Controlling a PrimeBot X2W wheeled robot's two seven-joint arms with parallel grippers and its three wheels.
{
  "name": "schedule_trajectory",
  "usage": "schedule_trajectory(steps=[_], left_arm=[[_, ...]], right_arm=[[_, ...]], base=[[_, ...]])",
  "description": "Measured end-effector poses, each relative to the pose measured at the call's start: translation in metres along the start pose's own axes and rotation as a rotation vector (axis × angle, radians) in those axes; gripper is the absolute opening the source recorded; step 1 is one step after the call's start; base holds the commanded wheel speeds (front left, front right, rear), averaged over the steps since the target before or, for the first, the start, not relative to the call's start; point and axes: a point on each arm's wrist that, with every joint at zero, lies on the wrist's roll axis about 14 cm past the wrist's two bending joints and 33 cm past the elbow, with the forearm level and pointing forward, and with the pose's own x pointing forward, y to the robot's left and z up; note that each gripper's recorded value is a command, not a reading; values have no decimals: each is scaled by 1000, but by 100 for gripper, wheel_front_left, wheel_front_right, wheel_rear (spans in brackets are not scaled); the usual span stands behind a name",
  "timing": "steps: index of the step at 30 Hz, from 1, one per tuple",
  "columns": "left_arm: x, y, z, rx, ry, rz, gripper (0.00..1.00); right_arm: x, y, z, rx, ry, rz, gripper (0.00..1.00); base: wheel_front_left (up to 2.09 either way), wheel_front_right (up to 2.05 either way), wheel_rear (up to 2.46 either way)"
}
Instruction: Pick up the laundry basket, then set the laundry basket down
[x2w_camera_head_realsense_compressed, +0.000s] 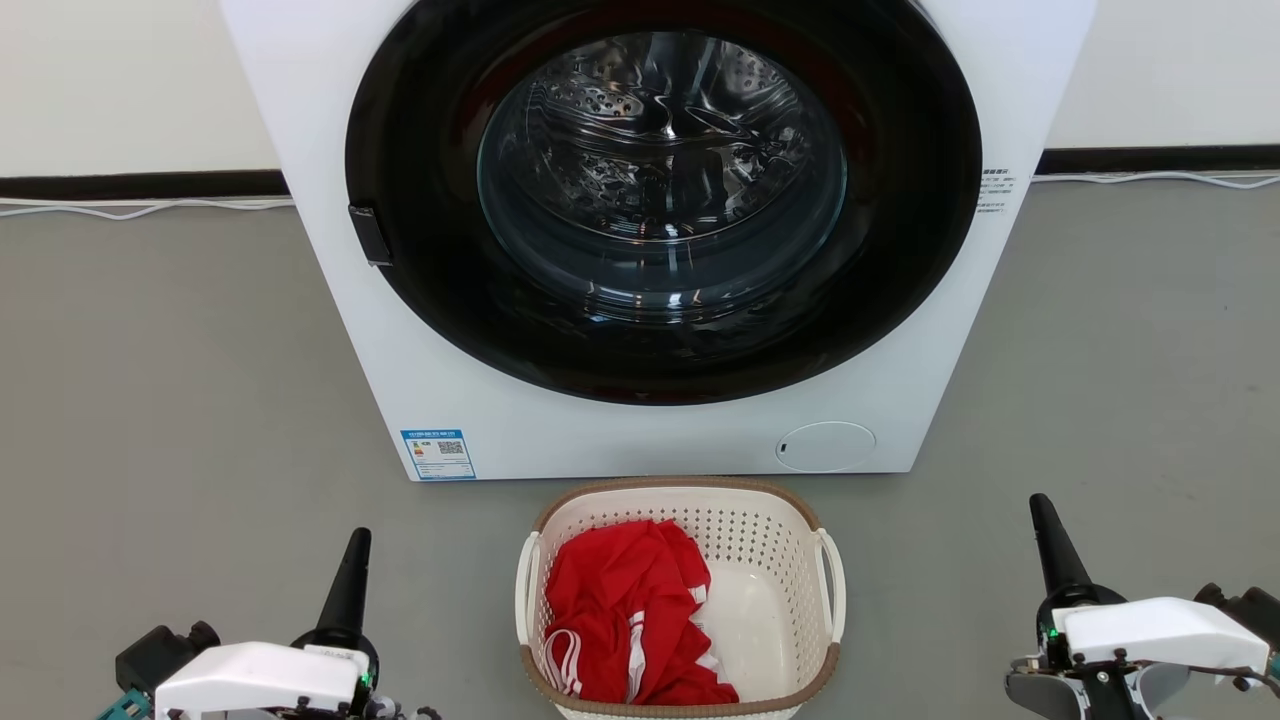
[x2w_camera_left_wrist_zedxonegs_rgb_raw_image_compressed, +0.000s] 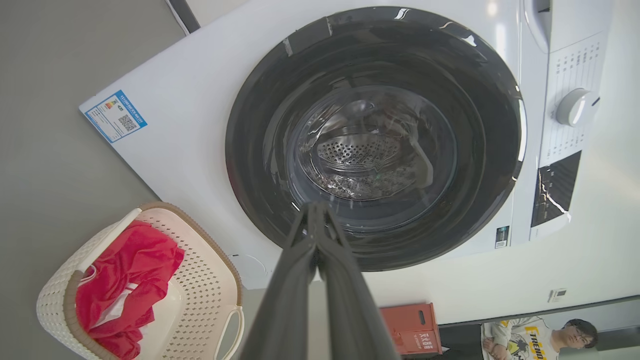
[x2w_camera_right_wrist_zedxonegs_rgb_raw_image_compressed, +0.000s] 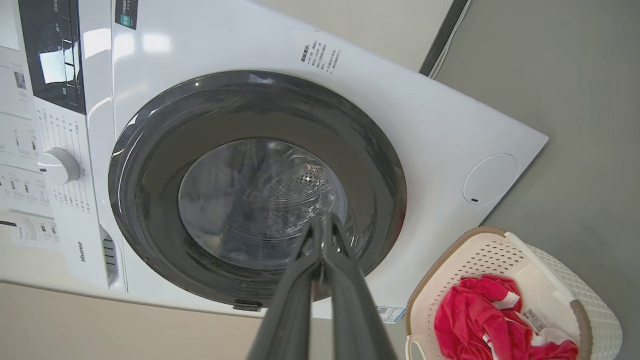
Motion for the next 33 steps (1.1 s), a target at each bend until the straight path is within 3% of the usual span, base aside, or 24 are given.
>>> schedule_trajectory(steps=[33], left_arm=[[3, -6, 8, -328, 9, -32, 0]], right_arm=[[0, 6, 7, 339, 10, 34, 0]], base=[[0, 0, 0]])
